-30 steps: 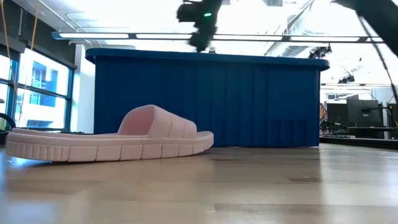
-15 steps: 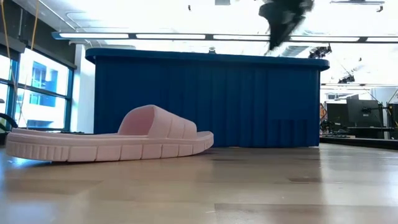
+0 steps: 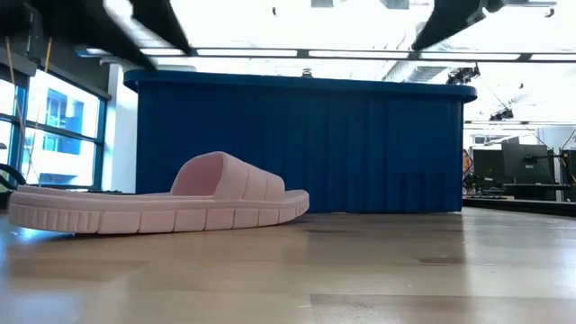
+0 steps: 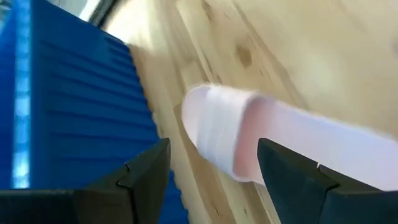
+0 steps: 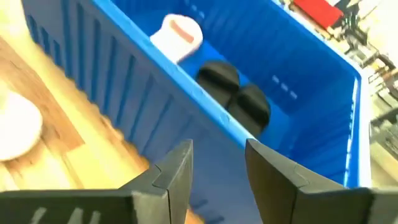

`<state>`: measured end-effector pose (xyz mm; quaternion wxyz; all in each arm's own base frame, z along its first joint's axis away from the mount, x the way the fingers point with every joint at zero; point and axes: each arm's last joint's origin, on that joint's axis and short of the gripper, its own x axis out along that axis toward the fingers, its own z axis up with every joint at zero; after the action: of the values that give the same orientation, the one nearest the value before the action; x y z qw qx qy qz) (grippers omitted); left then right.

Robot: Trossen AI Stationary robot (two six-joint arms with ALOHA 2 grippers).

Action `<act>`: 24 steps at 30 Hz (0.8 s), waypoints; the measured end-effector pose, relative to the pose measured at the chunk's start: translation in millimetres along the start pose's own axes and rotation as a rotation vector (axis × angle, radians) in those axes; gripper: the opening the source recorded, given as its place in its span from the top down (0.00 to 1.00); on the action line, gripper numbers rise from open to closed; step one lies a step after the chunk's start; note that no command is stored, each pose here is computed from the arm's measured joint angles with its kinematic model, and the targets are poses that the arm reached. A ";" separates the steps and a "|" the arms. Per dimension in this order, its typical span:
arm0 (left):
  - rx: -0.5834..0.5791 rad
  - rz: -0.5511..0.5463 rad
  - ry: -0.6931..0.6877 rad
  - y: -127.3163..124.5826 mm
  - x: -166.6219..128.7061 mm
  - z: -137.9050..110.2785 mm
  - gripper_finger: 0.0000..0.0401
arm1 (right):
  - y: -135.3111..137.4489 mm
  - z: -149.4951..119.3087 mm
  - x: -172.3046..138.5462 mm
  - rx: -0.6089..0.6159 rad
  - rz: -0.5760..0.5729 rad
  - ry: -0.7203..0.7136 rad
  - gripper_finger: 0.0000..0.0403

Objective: Pick and place slides into bin
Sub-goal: Put the pink slide into the blue bin

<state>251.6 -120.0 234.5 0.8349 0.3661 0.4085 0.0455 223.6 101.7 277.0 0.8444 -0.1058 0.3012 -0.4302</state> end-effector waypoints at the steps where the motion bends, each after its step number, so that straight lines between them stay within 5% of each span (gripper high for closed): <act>1: 0.012 0.000 0.013 -3.5 7.7 -3.3 0.42 | -0.4 2.5 -1.7 0.003 0.000 -0.013 0.66; 8: 0.024 -0.022 0.090 -21.5 49.8 -10.5 0.42 | -2.4 14.5 -7.0 0.036 0.012 -0.036 0.66; 15: -0.016 -0.043 0.023 -38.2 92.7 0.5 0.42 | -2.5 14.2 -6.9 0.030 0.012 -0.032 0.66; 20: -0.026 0.045 0.062 -40.0 111.5 -2.3 0.43 | -2.7 14.3 -6.8 0.028 0.008 -0.037 0.66; 24: -0.050 0.116 0.086 -37.0 112.1 -3.3 0.55 | -3.4 13.9 -6.8 0.018 0.004 -0.036 0.66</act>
<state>315.2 -103.0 136.4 0.8214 0.3657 0.4209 0.1198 226.6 103.9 292.5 0.8515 -0.1053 0.2821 -0.4293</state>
